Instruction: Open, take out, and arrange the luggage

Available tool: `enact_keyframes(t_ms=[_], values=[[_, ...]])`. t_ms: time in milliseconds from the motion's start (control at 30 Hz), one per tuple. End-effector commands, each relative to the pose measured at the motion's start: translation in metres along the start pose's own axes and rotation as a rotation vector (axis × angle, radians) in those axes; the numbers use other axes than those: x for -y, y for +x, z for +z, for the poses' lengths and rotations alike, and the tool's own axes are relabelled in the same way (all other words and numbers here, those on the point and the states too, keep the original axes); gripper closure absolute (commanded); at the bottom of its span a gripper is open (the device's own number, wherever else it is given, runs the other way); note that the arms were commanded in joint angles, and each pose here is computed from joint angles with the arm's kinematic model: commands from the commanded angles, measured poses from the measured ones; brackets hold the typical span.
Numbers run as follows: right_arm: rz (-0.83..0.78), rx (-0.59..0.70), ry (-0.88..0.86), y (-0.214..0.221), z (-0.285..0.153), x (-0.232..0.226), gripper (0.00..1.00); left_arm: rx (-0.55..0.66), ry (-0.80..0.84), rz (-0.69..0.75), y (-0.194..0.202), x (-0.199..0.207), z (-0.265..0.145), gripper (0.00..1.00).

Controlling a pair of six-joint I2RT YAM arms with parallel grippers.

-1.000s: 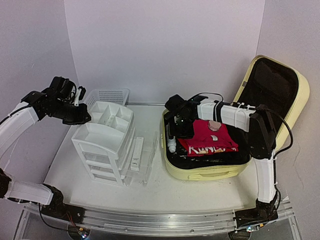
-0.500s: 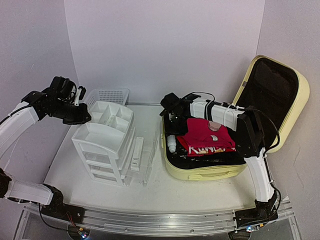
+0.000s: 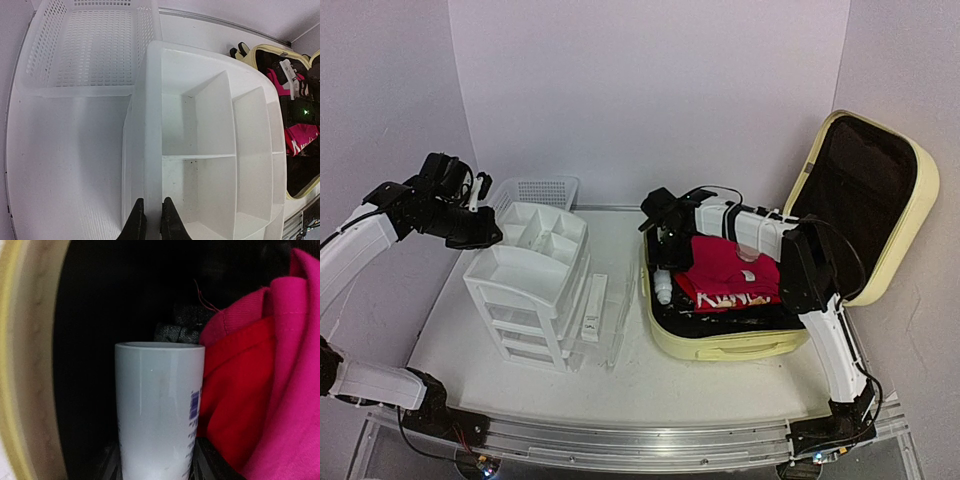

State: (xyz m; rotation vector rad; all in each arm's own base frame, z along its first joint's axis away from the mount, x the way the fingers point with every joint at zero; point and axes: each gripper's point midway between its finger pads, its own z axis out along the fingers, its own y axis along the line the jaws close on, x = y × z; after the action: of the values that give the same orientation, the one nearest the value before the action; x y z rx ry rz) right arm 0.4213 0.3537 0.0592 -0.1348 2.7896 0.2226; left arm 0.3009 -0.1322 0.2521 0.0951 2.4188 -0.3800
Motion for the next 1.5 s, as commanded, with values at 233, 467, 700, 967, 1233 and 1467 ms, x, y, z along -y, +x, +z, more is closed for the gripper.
enact_keyframes(t_ms=[233, 467, 700, 967, 1233, 1467], values=[[0.063, 0.030, -0.044, -0.013, -0.006, -0.005, 0.59, -0.147, -0.037, 0.036, 0.039, -0.011, 0.014, 1.00], [0.104, 0.213, -0.175, -0.047, -0.127, -0.015, 0.63, -0.143, -0.035, 0.034, 0.037, -0.011, 0.013, 1.00], [0.299, 0.346, -0.397, -0.034, -0.184, -0.011, 0.70, -0.144, -0.031, 0.031, 0.037, -0.010, 0.014, 1.00], [0.386, 0.300, -0.709, -0.006, -0.211, -0.067, 0.73, -0.144, -0.031, 0.039, 0.038, -0.010, 0.014, 1.00], [0.332, 0.266, -0.663, 0.035, -0.201, -0.129, 0.72, -0.143, -0.024, 0.032, 0.036, -0.008, 0.015, 1.00], [0.285, 0.208, -0.589, 0.065, -0.161, -0.168, 0.71, -0.140, -0.023, 0.037, 0.037, -0.009, 0.013, 1.00]])
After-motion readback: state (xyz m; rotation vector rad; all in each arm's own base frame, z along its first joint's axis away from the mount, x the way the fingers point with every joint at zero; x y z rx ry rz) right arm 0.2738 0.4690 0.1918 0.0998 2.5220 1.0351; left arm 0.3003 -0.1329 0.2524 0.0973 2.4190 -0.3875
